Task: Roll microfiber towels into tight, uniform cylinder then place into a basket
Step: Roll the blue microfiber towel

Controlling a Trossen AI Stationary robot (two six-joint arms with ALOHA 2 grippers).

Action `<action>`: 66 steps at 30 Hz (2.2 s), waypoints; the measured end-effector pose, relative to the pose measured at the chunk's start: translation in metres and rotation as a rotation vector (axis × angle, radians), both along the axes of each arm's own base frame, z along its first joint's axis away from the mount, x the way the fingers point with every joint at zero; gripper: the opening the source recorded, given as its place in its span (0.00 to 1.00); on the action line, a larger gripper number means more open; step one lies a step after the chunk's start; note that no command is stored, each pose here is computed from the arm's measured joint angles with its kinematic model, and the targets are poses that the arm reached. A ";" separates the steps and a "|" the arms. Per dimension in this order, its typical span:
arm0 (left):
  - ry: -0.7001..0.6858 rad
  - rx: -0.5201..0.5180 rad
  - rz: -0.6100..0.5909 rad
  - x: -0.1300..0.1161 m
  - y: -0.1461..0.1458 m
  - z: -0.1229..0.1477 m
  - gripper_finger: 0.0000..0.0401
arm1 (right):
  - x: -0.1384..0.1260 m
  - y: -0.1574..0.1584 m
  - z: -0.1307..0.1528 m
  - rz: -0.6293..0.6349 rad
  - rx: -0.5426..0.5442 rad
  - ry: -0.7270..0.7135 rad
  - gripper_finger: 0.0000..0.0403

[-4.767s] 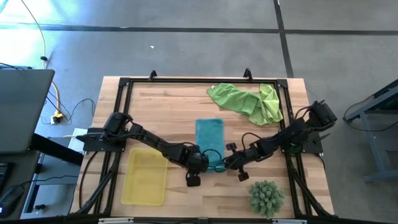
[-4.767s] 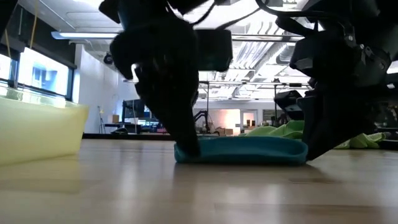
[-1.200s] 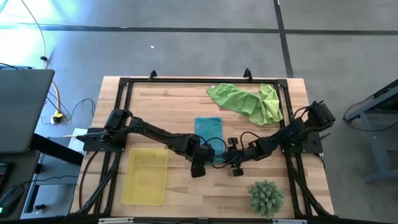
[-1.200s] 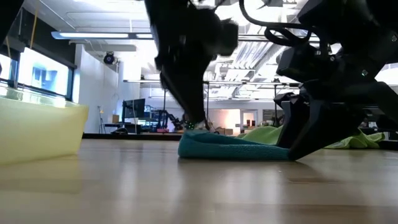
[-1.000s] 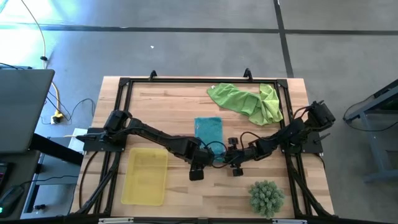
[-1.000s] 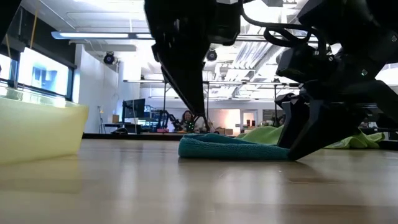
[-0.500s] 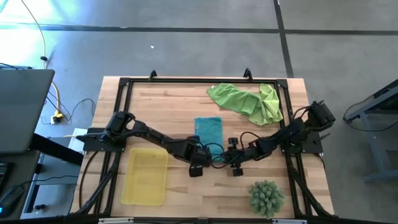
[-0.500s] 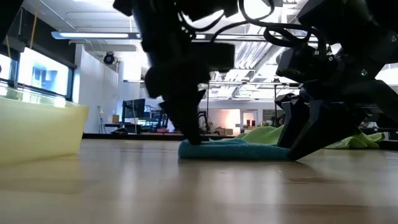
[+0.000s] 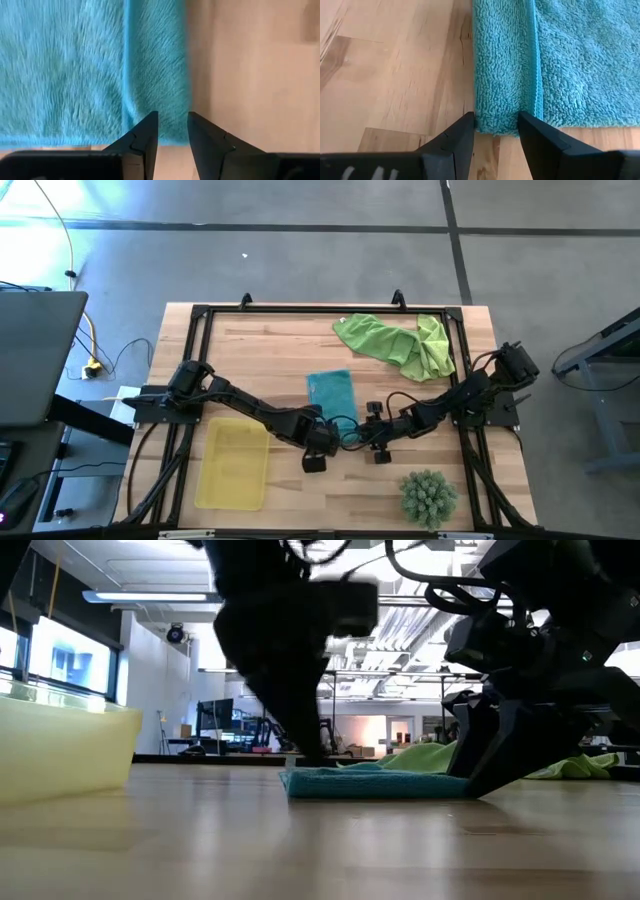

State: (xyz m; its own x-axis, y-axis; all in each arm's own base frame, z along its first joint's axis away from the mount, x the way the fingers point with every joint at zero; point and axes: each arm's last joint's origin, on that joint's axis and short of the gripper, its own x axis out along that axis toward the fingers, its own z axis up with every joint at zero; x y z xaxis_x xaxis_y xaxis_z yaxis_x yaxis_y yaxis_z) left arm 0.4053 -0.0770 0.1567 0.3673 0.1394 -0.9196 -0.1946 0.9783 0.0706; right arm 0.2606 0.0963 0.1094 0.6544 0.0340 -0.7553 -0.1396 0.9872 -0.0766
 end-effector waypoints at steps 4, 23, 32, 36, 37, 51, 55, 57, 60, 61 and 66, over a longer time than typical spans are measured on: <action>-0.014 0.005 -0.011 0.000 -0.005 0.013 0.24 | 0.000 0.000 0.000 0.001 0.001 0.000 0.36; 0.042 0.120 -0.136 0.002 -0.014 -0.010 0.42 | 0.002 0.001 -0.001 0.004 0.012 -0.010 0.36; 0.085 0.090 -0.091 0.003 -0.009 -0.024 0.42 | 0.002 0.001 -0.001 0.006 0.015 -0.011 0.36; 0.079 0.083 -0.069 0.003 -0.008 -0.026 0.40 | 0.002 0.001 -0.001 -0.008 0.028 -0.009 0.36; 0.080 0.080 -0.062 0.003 -0.008 -0.026 0.38 | 0.002 0.001 -0.001 -0.012 0.032 -0.008 0.36; 0.075 -0.048 0.013 0.002 -0.009 -0.024 0.01 | 0.002 0.004 -0.001 0.045 0.096 0.012 0.02; 0.058 -0.138 0.047 0.002 -0.007 -0.016 0.02 | 0.002 0.003 -0.001 0.059 0.143 0.024 0.03; 0.040 -0.190 0.050 0.002 -0.006 -0.008 0.02 | 0.003 0.001 -0.001 0.063 0.178 0.034 0.02; 0.020 -0.243 0.065 0.002 -0.003 0.002 0.02 | 0.004 -0.002 0.000 0.075 0.218 0.044 0.01; 0.019 -0.254 0.071 0.001 -0.001 0.004 0.02 | 0.005 -0.003 0.000 0.065 0.239 0.048 0.01; 0.050 -0.290 0.159 0.000 0.009 0.004 0.02 | 0.009 -0.013 0.001 0.007 0.409 0.081 0.01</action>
State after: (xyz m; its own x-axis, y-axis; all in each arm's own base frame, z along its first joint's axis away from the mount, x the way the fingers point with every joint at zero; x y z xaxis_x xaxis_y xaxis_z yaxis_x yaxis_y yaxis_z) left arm 0.4052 -0.0684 0.1607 0.3149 -0.0786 -0.9459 -0.3501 0.9167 -0.1928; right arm 0.2701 0.0833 0.1104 0.5919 0.3461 -0.7280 -0.1359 0.9331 0.3331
